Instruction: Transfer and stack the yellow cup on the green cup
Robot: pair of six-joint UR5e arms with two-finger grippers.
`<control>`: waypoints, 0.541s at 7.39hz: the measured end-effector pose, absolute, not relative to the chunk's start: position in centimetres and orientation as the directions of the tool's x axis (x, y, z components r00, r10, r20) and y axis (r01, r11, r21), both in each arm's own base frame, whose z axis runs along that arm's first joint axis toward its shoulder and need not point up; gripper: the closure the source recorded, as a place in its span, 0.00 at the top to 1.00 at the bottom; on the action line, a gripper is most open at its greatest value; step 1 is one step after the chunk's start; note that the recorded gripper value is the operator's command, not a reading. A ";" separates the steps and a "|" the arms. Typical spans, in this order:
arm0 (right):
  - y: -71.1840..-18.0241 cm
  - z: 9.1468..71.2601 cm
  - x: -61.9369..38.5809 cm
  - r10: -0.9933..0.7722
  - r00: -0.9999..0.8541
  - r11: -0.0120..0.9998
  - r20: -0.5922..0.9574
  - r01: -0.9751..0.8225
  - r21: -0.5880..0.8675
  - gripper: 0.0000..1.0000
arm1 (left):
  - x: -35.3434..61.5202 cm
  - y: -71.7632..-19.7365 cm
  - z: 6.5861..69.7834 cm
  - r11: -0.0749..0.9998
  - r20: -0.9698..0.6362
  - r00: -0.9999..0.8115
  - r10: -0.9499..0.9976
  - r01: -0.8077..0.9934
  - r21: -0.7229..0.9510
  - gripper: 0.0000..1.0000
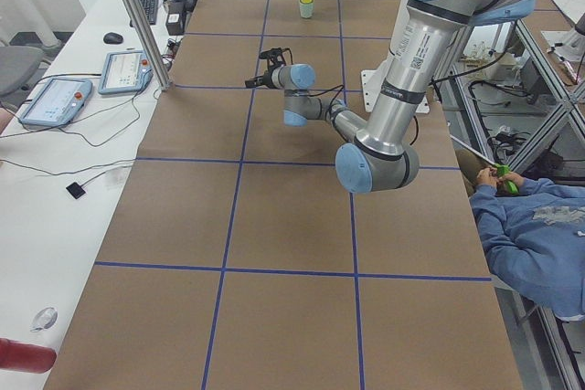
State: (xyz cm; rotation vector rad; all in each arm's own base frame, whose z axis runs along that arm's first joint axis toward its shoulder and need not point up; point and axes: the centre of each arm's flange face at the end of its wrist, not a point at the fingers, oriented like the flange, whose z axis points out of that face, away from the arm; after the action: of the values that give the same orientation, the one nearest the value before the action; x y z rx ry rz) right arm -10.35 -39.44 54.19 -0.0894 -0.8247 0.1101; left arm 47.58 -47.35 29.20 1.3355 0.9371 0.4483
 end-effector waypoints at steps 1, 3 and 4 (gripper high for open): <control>-39.5 54.3 -10.4 0.132 0.674 0.990 0.727 -0.061 -0.123 0.99 | 47.5 -47.3 29.2 0.223 -0.315 0.577 0.753 0.227 0.948 1.00; -39.5 54.4 -10.5 0.131 0.674 0.990 0.727 -0.059 -0.125 1.00 | 47.4 -47.2 29.5 0.225 -0.315 0.578 0.753 0.224 0.948 1.00; -39.6 54.3 -10.6 0.129 0.673 0.991 0.729 -0.058 -0.122 1.00 | 47.3 -47.2 30.3 0.231 -0.313 0.580 0.752 0.212 0.949 1.00</control>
State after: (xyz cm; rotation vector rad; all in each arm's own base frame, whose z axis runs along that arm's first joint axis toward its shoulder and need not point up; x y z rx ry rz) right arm -10.56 -39.55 54.33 -0.0915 -0.8267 0.1051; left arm 47.34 -47.17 30.29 1.3219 0.9279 0.4556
